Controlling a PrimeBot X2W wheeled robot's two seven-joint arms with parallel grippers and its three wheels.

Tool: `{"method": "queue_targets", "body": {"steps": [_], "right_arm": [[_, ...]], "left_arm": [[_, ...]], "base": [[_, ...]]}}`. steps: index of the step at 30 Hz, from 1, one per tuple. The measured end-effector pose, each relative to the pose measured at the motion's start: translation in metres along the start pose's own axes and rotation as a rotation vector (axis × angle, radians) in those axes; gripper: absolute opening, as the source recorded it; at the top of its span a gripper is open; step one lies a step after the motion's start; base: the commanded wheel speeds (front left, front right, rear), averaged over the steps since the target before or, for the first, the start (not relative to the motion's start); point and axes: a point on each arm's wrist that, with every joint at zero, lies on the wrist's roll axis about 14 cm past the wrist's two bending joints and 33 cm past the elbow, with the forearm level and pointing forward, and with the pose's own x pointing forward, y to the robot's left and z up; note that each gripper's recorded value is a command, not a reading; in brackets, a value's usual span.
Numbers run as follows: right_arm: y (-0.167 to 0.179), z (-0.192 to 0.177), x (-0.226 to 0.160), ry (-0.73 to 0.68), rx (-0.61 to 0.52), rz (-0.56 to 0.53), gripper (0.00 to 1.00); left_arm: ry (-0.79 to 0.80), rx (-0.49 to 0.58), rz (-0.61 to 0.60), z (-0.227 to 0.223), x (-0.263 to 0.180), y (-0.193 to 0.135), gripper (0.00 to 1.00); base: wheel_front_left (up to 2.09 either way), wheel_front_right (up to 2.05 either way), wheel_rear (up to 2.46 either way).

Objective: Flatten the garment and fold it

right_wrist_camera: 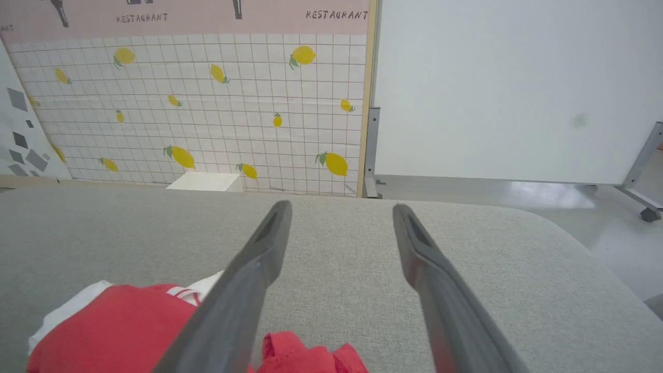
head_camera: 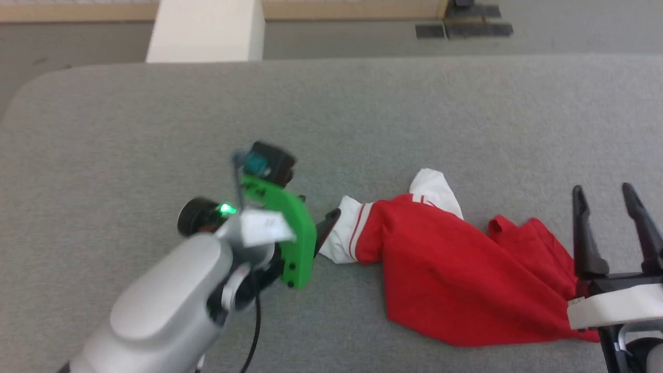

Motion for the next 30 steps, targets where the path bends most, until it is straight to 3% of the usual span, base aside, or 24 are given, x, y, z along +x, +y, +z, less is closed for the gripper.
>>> {"method": "queue_targets", "body": {"steps": [9,20,22,23,30], "right_arm": [[-0.033,-0.019,-0.007,0.026,-0.045,-0.117,1.0],[-0.055,-0.047,-0.016,0.09,-0.053,-0.188,1.0],[-0.058,-0.052,-0.017,0.104,-0.055,-0.197,1.0],[-0.059,-0.053,-0.018,0.106,-0.057,-0.202,1.0],[-0.064,-0.051,-0.021,0.1,-0.044,-0.218,1.0]], "left_arm": [[0.391,0.013,-0.062,-0.023,0.044,0.002,1.0],[0.633,0.08,-0.114,-0.065,0.077,0.01,1.0],[0.685,0.098,-0.134,-0.072,0.076,0.014,0.05],[0.696,0.117,-0.144,-0.073,0.076,0.015,0.0],[0.515,0.167,-0.145,-0.049,0.083,0.017,0.0]], "base": [[0.0,0.0,0.0],[0.0,0.0,0.0],[0.0,0.0,0.0],[0.0,0.0,0.0],[0.0,0.0,0.0]]}}
